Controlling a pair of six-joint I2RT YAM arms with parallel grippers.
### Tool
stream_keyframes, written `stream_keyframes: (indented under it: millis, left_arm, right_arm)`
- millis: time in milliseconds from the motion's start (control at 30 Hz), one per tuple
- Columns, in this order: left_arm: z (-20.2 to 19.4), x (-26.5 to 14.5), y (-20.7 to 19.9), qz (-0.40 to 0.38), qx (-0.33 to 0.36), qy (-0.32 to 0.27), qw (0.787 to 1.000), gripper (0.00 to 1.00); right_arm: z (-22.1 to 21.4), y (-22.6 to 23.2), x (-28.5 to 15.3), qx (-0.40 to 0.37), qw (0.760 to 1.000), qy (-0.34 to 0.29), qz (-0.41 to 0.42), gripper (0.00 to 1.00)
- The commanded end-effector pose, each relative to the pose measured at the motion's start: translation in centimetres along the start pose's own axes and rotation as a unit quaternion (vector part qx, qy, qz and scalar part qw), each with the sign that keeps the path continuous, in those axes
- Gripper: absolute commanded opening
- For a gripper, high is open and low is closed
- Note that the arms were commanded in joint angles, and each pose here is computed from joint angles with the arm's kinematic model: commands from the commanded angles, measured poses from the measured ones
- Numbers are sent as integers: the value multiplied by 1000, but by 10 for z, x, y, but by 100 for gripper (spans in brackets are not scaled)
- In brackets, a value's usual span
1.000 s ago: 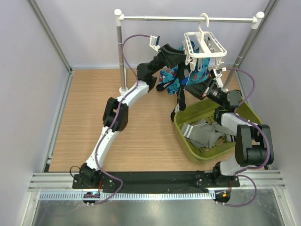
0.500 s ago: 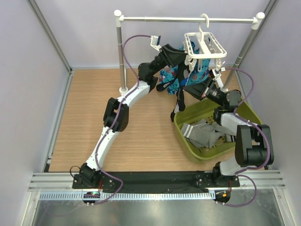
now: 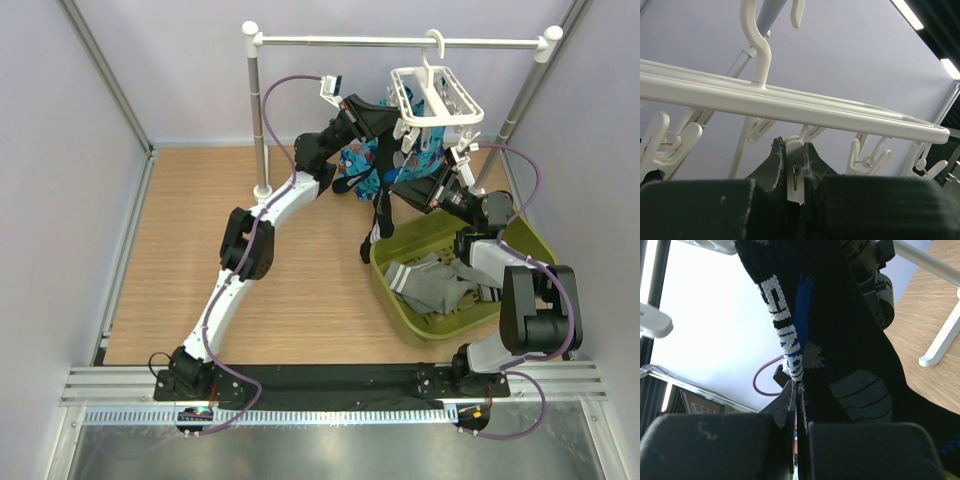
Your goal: Remove the socks clipped to the hanger
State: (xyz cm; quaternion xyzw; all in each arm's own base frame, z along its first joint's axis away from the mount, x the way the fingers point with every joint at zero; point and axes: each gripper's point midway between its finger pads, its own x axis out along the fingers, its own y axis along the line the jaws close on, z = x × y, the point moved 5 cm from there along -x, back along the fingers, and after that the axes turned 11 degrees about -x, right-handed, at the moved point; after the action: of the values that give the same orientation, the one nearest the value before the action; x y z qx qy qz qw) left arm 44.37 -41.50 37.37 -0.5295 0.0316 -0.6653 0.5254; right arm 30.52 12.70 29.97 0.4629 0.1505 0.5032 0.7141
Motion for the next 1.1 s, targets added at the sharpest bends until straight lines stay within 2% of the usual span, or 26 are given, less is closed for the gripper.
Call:
stream_keyframes:
  millis: [0, 333, 433, 567, 633, 667, 700, 733, 900, 933, 1000, 1067]
  left_arm:
    - [10, 14, -32, -32, 16, -4, 999, 0]
    - [11, 16, -32, -22, 14, -3, 1000, 0]
    - [11, 16, -33, -18, 16, -1, 1000, 0]
    - [12, 16, -33, -8, 19, -3, 1000, 0]
    - [12, 16, -32, -5, 19, -4, 1000, 0]
    - [13, 16, -32, -4, 19, -5, 1000, 0]
    - [14, 17, -32, -3, 19, -8, 1000, 1]
    - [14, 17, -31, -2, 19, -9, 1000, 0]
    - [14, 16, -29, 2, 15, -13, 1000, 1]
    - [14, 16, -29, 2, 15, -13, 1000, 0]
    - [14, 16, -29, 4, 14, -11, 1000, 0]
    - [14, 17, -33, 3, 17, -9, 1000, 0]
  right_arm:
    - [1, 46, 0, -138, 987, -1, 84, 1]
    - [3, 38, 1, -125, 989, -11, 75, 1]
    - [11, 18, -4, -107, 993, -31, 31, 1]
    - [22, -23, -14, -83, 992, -51, -86, 1]
    - [32, -25, -13, -103, 985, -53, -124, 1]
    - [25, -34, -19, -71, 981, -38, -177, 1]
    - [26, -40, -23, -113, 971, -28, -208, 1]
    - [30, -46, -27, -123, 960, -36, -248, 1]
    - [37, -45, -46, -119, 919, -43, -374, 1]
    - [37, -41, -51, -107, 908, -44, -403, 1]
    - [48, -29, -63, -131, 878, -84, -453, 1]
    - [53, -14, -75, -139, 848, -100, -501, 1]
